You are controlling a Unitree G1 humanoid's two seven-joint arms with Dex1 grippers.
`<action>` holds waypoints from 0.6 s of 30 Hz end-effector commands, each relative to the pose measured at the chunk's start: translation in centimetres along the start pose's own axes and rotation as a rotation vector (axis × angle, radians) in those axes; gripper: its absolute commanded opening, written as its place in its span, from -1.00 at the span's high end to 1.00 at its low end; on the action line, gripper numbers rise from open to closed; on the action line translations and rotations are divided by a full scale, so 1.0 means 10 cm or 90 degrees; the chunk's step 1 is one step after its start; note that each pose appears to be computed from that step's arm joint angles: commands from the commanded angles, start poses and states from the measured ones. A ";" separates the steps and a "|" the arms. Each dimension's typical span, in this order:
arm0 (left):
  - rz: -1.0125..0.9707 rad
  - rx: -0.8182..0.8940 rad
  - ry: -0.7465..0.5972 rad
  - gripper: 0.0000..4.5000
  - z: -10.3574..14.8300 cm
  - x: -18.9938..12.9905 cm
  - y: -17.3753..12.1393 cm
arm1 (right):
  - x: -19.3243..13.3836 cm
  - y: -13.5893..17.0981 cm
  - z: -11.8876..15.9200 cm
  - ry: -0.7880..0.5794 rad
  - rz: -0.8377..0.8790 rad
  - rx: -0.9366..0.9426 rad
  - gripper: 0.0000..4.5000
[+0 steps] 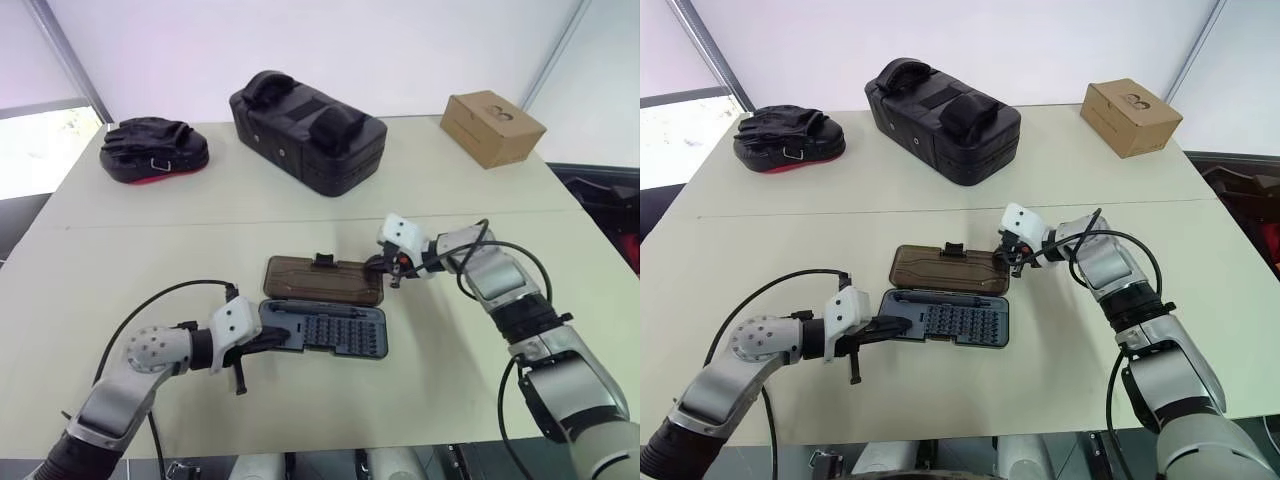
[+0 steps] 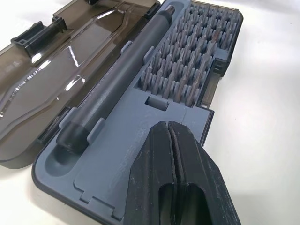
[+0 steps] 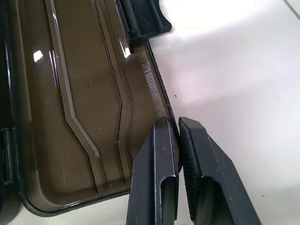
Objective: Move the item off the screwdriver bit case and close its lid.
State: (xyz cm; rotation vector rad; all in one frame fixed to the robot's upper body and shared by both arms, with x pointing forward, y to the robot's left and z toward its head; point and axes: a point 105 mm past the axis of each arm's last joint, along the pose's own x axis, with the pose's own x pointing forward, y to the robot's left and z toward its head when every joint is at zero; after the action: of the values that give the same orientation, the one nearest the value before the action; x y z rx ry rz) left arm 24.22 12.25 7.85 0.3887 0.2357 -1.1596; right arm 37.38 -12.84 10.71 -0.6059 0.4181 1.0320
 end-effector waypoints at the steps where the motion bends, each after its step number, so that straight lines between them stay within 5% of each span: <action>1: -0.012 -0.031 0.013 1.00 -0.07 0.03 -0.07 | -0.16 -0.12 0.27 -0.071 -0.053 -0.057 0.98; 11: -0.015 -0.047 0.008 1.00 -0.07 0.03 -0.07 | -0.47 -0.19 0.47 -0.102 -0.126 -0.148 0.98; 18: -0.019 -0.060 -0.094 1.00 0.37 -0.01 0.02 | -0.46 -0.09 0.40 -0.102 -0.130 -0.149 0.98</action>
State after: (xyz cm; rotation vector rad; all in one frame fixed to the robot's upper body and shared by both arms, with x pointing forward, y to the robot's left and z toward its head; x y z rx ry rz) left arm 24.24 11.26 8.77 0.2271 0.2483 -1.1796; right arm 36.06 -13.24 14.69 -0.7331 0.1699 0.9806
